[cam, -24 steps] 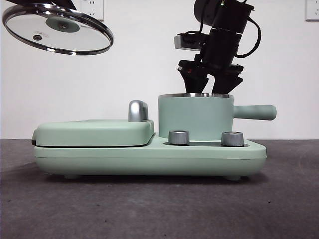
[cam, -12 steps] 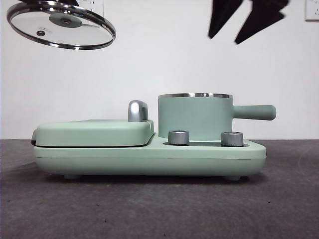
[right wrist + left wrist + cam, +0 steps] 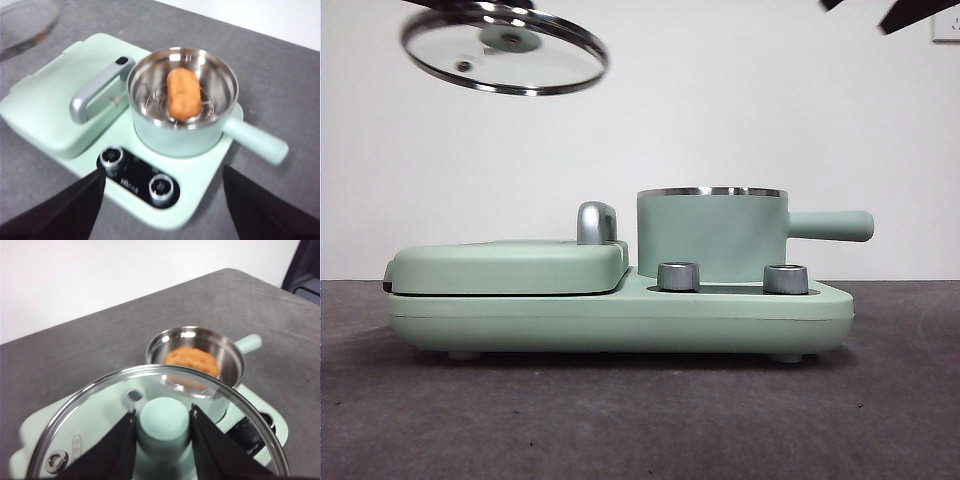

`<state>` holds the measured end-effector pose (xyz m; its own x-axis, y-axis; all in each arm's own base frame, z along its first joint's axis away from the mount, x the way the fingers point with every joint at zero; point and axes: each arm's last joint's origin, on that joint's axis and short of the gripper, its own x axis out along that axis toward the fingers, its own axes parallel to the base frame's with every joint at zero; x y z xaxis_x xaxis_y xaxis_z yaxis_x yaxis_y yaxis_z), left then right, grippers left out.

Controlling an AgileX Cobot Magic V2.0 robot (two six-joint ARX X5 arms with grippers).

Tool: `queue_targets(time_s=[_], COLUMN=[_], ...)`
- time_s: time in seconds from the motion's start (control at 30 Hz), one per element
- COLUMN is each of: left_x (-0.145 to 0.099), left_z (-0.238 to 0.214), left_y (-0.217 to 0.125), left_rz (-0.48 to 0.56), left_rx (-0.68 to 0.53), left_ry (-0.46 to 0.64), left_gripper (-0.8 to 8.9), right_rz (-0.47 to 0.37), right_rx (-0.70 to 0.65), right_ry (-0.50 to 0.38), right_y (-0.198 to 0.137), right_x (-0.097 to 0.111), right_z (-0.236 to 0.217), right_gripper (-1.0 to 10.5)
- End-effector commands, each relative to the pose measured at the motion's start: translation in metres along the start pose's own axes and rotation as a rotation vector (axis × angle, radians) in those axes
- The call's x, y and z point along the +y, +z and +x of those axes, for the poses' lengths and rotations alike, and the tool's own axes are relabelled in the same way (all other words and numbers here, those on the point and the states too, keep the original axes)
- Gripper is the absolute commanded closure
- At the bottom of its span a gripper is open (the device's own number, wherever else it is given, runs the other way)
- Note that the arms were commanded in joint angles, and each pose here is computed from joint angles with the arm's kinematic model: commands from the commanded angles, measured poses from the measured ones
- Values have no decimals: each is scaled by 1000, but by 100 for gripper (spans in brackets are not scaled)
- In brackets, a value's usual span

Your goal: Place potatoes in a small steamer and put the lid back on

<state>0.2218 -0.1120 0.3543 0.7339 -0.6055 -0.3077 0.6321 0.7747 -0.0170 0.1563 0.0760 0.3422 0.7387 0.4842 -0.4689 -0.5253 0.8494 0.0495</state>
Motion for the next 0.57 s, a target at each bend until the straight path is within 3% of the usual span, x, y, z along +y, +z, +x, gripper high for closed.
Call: queue_targets(time_s=[0.03,0.23,0.57], left_x=[-3,-8,-24], left_z=[11,50,125], left_y=[10,11,19], left_rz=[4,0,21], left_rx=[-83,-141,-116], left_ry=[-22,-64,-131], left_gripper=[804,804,804], right_rz=[10,1,29], right_rx=[-13,-92,-108], right_ry=[5,-16,-95], right_y=[-3,-6,-11], right_x=[2,5,5], right_z=[-11,-36,-51], right_gripper=[581,581,581])
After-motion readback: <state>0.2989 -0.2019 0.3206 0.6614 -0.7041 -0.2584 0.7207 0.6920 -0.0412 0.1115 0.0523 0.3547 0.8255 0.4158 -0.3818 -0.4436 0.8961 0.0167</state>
